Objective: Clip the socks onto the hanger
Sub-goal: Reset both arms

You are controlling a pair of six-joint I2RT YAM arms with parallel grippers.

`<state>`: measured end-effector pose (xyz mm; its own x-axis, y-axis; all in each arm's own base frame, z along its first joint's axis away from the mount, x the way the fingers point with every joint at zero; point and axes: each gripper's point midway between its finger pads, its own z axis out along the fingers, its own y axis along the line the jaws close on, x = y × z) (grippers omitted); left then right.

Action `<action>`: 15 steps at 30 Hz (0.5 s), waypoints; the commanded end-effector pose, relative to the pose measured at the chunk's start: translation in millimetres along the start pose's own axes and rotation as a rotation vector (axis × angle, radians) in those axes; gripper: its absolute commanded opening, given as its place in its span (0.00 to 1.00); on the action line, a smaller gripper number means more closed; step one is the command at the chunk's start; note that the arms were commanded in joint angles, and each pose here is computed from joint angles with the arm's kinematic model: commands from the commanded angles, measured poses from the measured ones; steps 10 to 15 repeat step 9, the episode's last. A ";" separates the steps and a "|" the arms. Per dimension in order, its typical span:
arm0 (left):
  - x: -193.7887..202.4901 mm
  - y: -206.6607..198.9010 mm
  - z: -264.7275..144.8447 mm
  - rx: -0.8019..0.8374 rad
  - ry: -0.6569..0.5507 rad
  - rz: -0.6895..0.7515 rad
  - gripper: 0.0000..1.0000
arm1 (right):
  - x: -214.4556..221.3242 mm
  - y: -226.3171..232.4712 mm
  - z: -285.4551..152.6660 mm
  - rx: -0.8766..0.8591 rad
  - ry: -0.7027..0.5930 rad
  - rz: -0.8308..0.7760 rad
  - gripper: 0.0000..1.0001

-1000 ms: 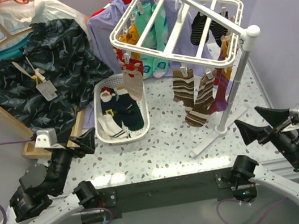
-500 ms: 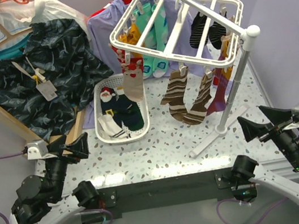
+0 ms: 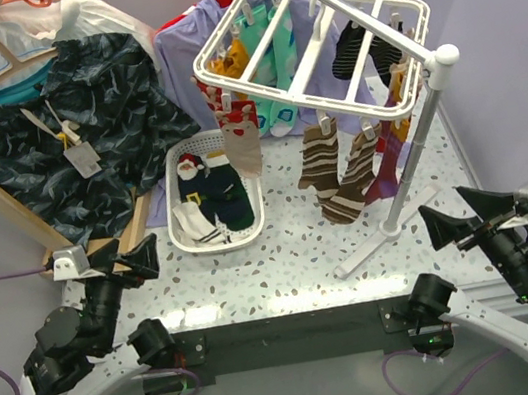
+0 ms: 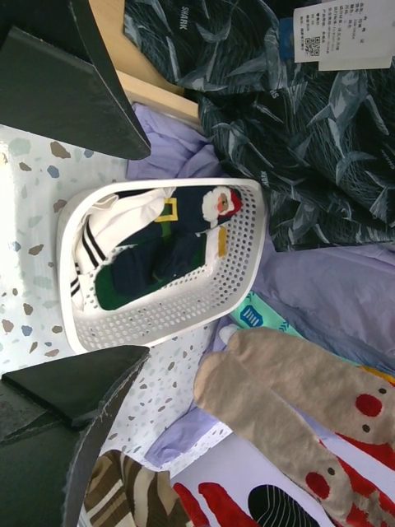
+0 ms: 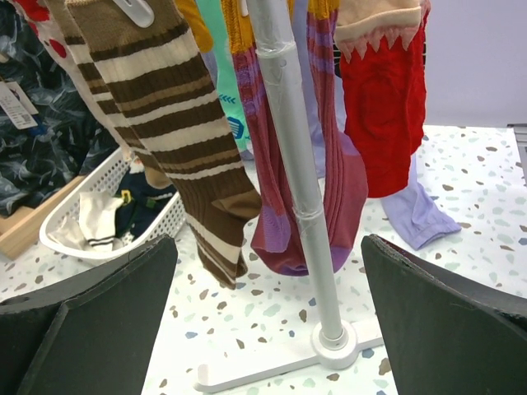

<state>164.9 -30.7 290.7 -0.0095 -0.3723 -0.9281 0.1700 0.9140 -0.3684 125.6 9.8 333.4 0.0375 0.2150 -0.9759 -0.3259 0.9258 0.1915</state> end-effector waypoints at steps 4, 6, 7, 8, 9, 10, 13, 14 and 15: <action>-12.4 6.7 -5.5 -0.007 -0.048 -0.070 1.00 | -2.2 -6.1 -4.6 0.016 -0.025 0.024 0.99; -12.2 7.0 -5.1 -0.012 -0.047 -0.072 1.00 | -2.9 -6.0 -4.6 0.016 -0.026 0.023 0.99; -12.3 7.0 -4.9 -0.013 -0.048 -0.072 1.00 | -2.9 -6.1 -4.5 0.016 -0.027 0.023 0.99; -12.2 7.1 -4.7 -0.015 -0.047 -0.071 1.00 | -3.3 -5.8 -4.2 0.016 -0.029 0.023 0.99; -11.9 7.1 -4.4 -0.017 -0.046 -0.069 1.00 | -2.8 -5.7 -3.9 0.016 -0.028 0.022 0.99; -11.9 7.1 -4.4 -0.017 -0.046 -0.069 1.00 | -2.8 -5.7 -3.9 0.016 -0.028 0.022 0.99; -11.9 7.1 -4.4 -0.017 -0.046 -0.069 1.00 | -2.8 -5.7 -3.9 0.016 -0.028 0.022 0.99; -11.9 7.1 -4.4 -0.017 -0.046 -0.069 1.00 | -2.8 -5.7 -3.9 0.016 -0.028 0.022 0.99; -11.9 7.1 -4.4 -0.017 -0.046 -0.069 1.00 | -2.8 -5.7 -3.9 0.016 -0.028 0.022 0.99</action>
